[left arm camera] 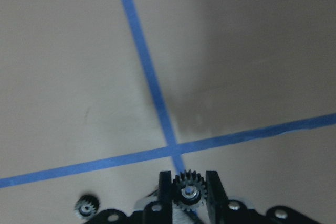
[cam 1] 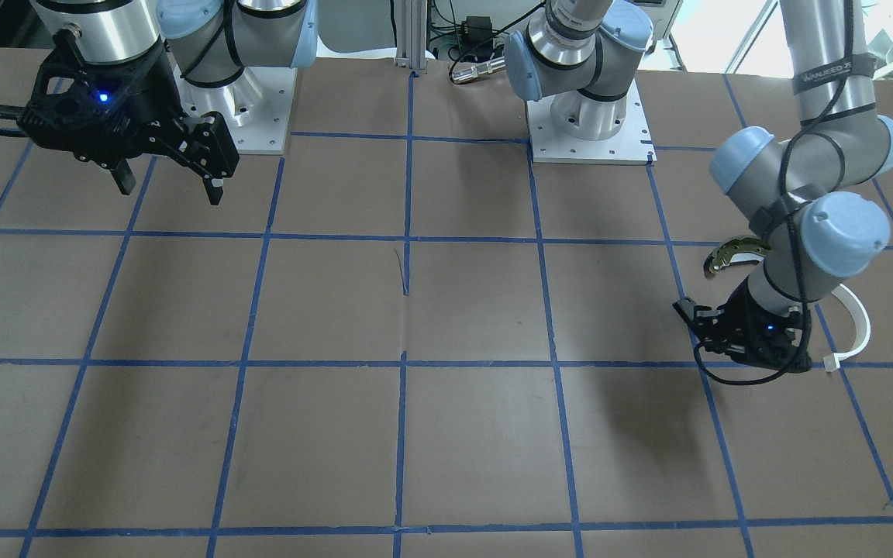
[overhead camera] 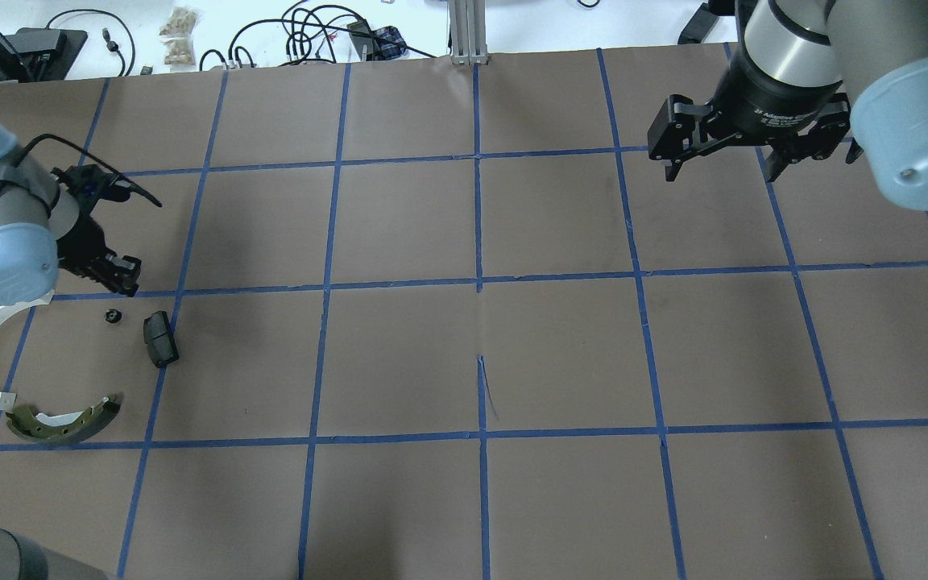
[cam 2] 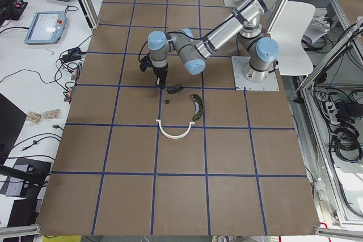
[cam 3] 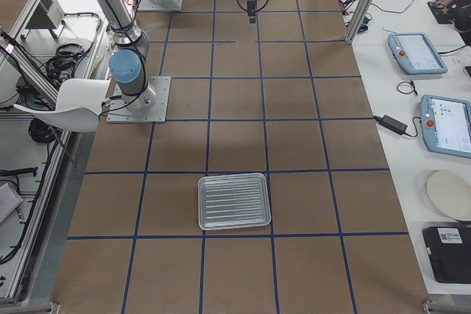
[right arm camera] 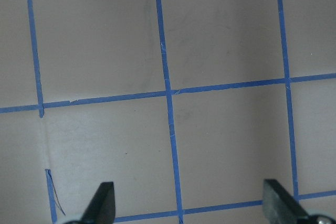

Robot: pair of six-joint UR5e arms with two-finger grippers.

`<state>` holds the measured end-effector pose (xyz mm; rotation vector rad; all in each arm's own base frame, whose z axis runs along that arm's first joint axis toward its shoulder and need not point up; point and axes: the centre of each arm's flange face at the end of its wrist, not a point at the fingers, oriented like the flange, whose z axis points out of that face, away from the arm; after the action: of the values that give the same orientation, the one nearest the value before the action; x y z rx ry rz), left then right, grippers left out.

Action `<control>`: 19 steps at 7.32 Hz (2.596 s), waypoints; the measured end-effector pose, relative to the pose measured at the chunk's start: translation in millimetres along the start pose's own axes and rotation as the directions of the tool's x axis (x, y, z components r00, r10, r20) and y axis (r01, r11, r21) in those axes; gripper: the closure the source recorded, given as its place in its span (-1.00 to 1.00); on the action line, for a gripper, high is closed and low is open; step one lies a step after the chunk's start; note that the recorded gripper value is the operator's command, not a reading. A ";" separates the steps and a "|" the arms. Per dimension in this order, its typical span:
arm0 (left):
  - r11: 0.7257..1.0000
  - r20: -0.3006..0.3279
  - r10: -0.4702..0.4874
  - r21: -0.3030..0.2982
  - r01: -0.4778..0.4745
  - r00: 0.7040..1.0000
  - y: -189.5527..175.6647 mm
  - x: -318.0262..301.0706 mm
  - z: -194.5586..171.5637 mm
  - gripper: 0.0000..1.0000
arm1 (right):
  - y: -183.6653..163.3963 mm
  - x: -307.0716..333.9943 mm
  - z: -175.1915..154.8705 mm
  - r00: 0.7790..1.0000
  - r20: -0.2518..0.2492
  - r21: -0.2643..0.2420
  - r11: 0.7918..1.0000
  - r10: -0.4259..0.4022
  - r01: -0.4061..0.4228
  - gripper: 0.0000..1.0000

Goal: Place bearing gear from tray to pile

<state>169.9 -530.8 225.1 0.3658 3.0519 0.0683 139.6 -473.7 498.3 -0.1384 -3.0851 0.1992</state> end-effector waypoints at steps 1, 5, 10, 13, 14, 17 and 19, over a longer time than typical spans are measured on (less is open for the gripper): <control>1.000 -0.009 -0.002 -0.006 0.002 1.000 18.6 -26.5 7.0 1.00 | -0.1 -0.1 -0.1 1.000 0.000 0.000 1.000 0.000 0.000 -1.00; 0.999 -0.044 0.022 -0.034 -0.023 0.999 30.1 -51.2 34.5 1.00 | -0.2 -0.1 -0.3 1.000 0.000 0.001 1.000 0.000 0.000 -1.00; 0.999 -0.050 0.017 -0.026 -0.019 0.999 16.5 -58.5 37.2 0.76 | -0.1 -0.1 -0.3 1.000 0.001 0.001 1.000 0.000 0.000 -1.00; 1.000 -0.058 0.012 -0.010 -0.013 0.998 10.6 -55.3 36.2 -1.00 | -0.1 -0.1 -0.3 1.000 0.000 0.001 1.000 0.001 -0.001 -1.00; 1.000 -0.046 0.018 -0.002 -0.018 0.999 2.5 -50.8 26.0 -1.00 | 0.0 -0.1 -0.4 1.000 0.000 0.001 1.000 0.000 0.000 -1.00; 0.999 -0.039 0.027 -0.021 -0.028 0.999 -53.0 16.8 -61.1 -1.00 | 0.2 0.0 -0.4 1.000 0.000 0.000 1.000 0.000 0.000 -1.00; 0.999 -0.013 -0.029 -0.026 0.029 0.999 -87.7 85.2 -135.5 -1.00 | 0.4 0.0 0.2 1.000 0.000 -0.001 1.000 -0.001 0.001 -1.00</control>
<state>57.0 -600.5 350.4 0.3203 3.0653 0.1094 139.7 -473.4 498.1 -0.1376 -3.0854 0.1974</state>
